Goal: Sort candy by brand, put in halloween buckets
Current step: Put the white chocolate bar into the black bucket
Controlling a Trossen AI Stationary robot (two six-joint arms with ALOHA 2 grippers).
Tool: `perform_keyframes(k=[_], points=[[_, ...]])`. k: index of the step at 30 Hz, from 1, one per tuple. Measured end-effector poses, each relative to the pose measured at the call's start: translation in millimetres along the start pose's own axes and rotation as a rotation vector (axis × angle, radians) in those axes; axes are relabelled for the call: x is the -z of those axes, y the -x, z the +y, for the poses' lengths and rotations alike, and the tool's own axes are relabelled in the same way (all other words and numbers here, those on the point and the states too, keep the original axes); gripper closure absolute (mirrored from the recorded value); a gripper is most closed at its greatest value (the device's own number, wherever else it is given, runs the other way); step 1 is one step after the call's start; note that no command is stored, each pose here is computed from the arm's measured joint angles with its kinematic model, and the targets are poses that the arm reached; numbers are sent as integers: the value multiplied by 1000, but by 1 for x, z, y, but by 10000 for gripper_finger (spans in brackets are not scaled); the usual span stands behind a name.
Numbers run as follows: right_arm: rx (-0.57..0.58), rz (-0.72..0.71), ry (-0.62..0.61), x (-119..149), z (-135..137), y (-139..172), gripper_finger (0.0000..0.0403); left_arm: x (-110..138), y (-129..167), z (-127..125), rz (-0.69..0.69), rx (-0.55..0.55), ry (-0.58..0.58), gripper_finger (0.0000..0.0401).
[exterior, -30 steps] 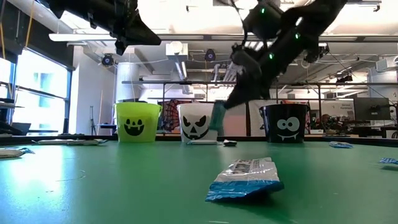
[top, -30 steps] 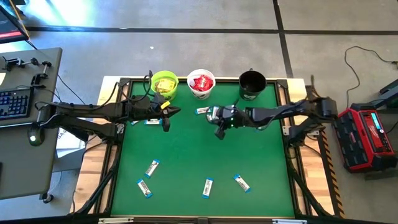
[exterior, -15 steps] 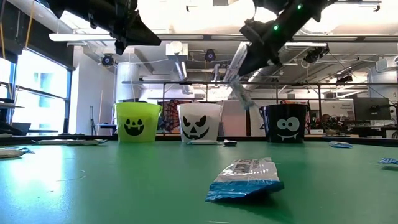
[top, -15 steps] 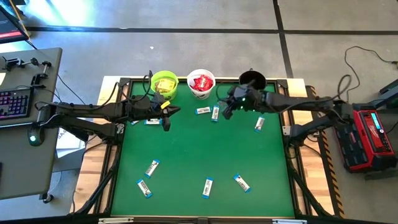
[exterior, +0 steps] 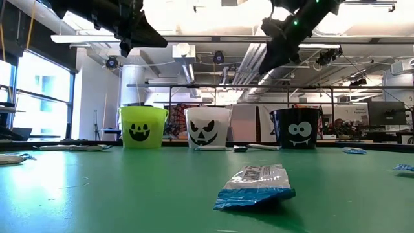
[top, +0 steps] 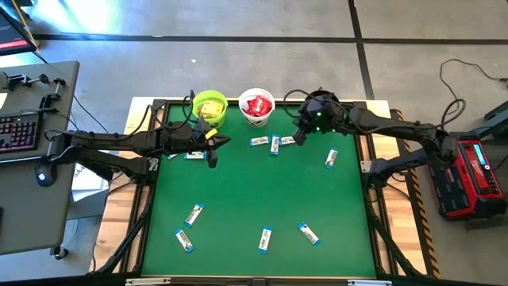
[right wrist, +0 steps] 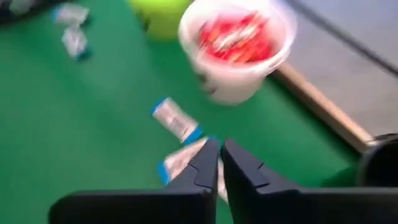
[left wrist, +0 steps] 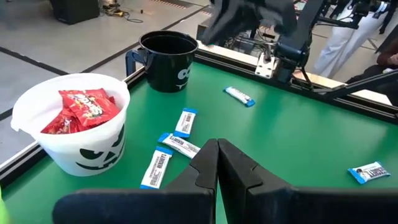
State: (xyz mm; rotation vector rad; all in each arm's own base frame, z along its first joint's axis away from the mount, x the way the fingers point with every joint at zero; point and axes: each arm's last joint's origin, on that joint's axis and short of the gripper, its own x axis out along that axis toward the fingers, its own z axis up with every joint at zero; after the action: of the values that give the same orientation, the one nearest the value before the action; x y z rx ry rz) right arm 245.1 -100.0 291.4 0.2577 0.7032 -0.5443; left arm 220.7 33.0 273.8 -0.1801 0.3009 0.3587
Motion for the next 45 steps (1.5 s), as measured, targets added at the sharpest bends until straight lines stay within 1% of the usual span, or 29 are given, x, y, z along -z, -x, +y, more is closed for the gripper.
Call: perform_keyframes(k=[3,7,11,13,15,17,19,22,24,28,32,36,39,42,45], points=[[-80,93,85,7,5,-13,349,0,0,0,3,3,-1,401],[-176,205,187,17,11,-41,271,1,0,0,10,14,-1,401],[-199,302,281,30,12,-76,198,2,0,0,20,16,7,401],[-204,339,328,36,13,-92,175,3,0,0,33,17,12,401],[-207,356,367,42,14,-108,162,4,0,0,43,14,18,401],[-207,366,398,46,12,-120,159,4,0,0,43,14,22,401],[-168,371,418,49,9,-129,159,4,0,0,43,14,26,401],[-113,353,429,48,3,-135,159,4,0,0,43,14,27,401],[-107,347,436,46,-2,-136,160,4,0,0,43,14,28,401],[-138,338,451,44,-12,-137,160,4,0,0,43,14,27,401],[-181,367,458,51,-20,-147,160,4,0,0,43,14,27,401],[-192,413,486,60,-21,-159,160,4,0,0,47,13,26,401],[-198,423,477,63,-21,-162,160,5,0,0,57,11,25,401],[-202,430,462,64,-21,-164,174,6,0,0,60,10,24,401],[-223,439,456,65,-20,-163,214,6,0,0,61,10,24,401]])
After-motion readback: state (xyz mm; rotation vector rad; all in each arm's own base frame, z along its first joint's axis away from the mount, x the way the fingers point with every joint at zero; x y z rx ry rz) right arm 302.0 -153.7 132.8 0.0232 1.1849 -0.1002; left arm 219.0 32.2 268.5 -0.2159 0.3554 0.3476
